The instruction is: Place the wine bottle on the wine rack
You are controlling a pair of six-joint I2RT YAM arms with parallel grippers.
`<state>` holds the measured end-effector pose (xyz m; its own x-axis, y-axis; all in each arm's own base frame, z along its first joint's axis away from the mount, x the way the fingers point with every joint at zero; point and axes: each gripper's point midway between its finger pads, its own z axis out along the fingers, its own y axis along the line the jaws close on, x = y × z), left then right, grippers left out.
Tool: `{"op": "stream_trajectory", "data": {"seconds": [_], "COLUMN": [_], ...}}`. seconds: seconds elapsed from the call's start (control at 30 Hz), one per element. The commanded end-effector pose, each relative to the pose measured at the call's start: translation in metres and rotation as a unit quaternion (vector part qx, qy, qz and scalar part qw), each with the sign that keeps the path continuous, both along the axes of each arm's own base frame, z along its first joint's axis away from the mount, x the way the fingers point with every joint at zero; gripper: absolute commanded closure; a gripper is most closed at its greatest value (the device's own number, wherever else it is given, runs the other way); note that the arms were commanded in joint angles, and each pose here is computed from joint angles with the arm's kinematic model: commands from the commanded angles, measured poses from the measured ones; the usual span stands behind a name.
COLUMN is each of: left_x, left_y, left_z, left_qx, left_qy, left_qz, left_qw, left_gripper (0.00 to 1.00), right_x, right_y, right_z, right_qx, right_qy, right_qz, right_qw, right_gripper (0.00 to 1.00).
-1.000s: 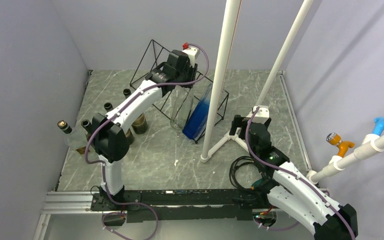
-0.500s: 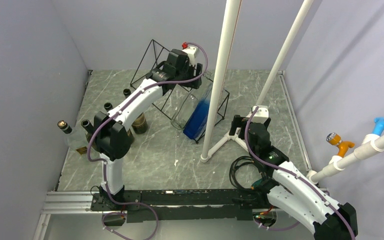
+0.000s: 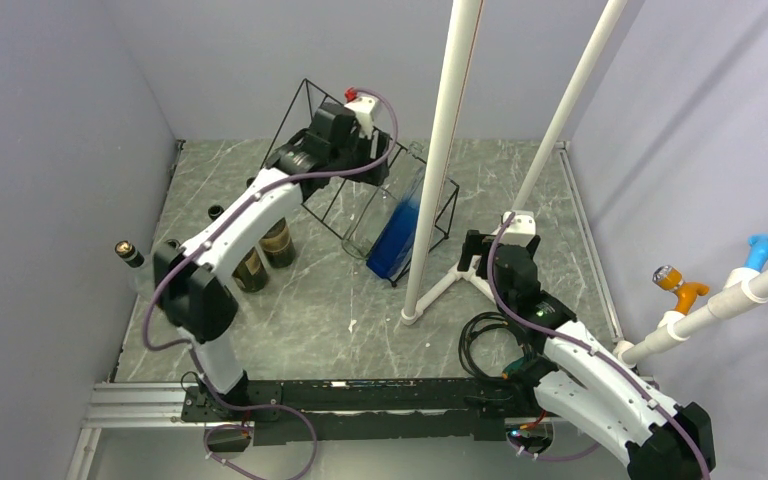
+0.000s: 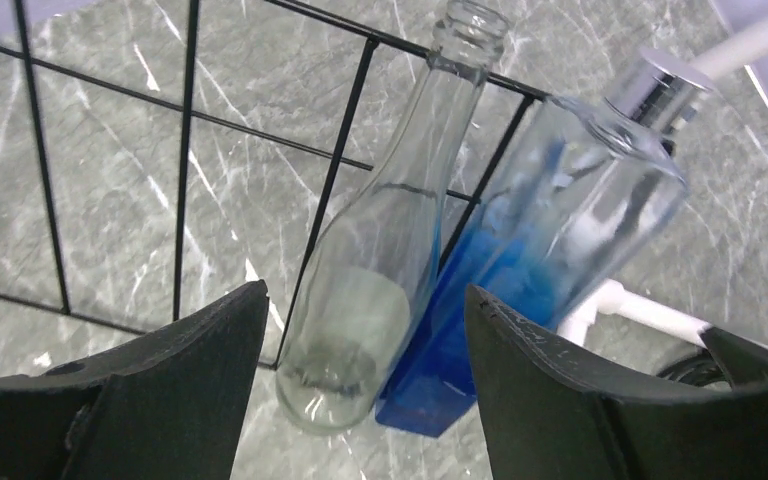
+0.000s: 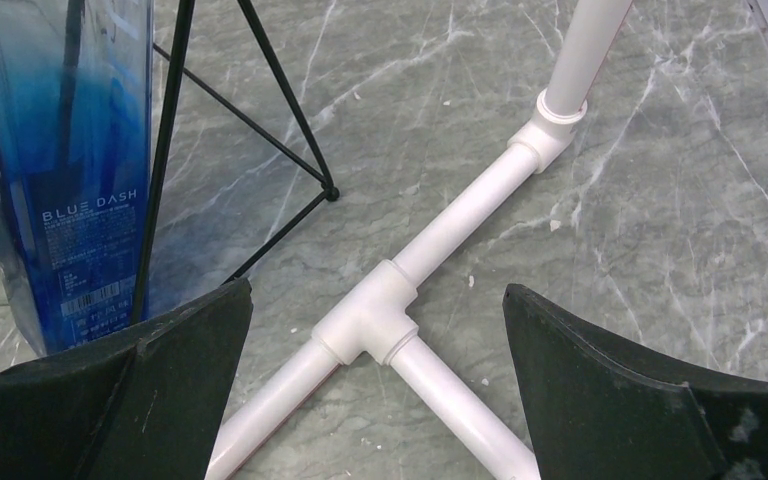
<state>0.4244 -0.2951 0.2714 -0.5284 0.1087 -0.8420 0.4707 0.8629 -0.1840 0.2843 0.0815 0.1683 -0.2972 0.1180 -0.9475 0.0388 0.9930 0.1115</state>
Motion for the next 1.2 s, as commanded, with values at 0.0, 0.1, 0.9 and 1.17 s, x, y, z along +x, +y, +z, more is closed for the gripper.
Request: {"op": "stream_trajectory", "data": {"seconds": [0.0, 0.1, 0.9, 1.17], "left_x": [-0.038, -0.062, -0.241, -0.258], "left_y": [0.030, 0.045, 0.250, 0.311], "left_z": [0.056, 0.059, 0.066, 0.041], "left_qx": [-0.035, -0.051, 0.006, 0.074], "left_qy": [-0.056, -0.064, -0.165, -0.157], "left_qz": [0.011, 0.016, 0.191, 0.314], "left_qw": [0.998, 0.996, 0.968, 0.934], "left_gripper": [0.23, 0.22, 0.03, 0.00], "right_x": [0.007, 0.008, 0.005, -0.007], "right_y": [0.002, 0.001, -0.005, -0.011], "right_z": [0.009, 0.007, 0.005, 0.004], "right_qx": [0.014, 0.011, -0.002, 0.012], "right_qy": [-0.021, -0.018, 0.005, 0.008], "right_qz": [-0.006, -0.009, -0.025, -0.030], "right_qw": [1.000, 1.000, 1.000, 0.999], "right_gripper": [0.00, 0.00, 0.00, 0.00]}}
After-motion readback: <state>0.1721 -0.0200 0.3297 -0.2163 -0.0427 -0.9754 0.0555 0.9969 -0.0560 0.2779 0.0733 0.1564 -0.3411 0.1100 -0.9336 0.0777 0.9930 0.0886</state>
